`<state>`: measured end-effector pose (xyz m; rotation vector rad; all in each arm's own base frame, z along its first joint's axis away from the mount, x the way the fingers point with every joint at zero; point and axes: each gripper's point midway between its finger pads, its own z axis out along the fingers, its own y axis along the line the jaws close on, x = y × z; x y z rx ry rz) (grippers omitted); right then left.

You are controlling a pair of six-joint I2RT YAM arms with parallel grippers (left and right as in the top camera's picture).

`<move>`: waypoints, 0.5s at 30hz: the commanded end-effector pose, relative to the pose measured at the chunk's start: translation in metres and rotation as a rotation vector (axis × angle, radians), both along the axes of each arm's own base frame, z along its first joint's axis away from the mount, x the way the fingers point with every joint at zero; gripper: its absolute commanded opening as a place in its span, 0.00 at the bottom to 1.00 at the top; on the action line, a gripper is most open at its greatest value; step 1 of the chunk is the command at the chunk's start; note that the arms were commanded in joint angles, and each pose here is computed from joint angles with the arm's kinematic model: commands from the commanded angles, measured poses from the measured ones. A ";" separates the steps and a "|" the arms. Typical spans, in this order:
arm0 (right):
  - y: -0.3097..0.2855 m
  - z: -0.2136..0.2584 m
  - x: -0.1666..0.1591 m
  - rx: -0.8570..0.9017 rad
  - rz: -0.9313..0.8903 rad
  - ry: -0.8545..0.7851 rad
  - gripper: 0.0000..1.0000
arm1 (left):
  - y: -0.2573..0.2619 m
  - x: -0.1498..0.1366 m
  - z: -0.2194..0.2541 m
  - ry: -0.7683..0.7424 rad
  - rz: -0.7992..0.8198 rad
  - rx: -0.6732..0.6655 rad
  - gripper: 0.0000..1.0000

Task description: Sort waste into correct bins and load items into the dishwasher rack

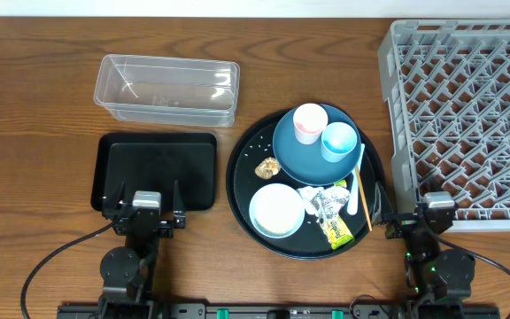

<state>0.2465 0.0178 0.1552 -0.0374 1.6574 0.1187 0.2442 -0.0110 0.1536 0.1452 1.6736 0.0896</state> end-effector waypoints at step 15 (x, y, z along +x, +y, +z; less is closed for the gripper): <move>-0.004 -0.002 0.000 -0.012 -0.017 0.005 0.99 | 0.005 0.000 -0.017 0.046 0.031 0.003 0.98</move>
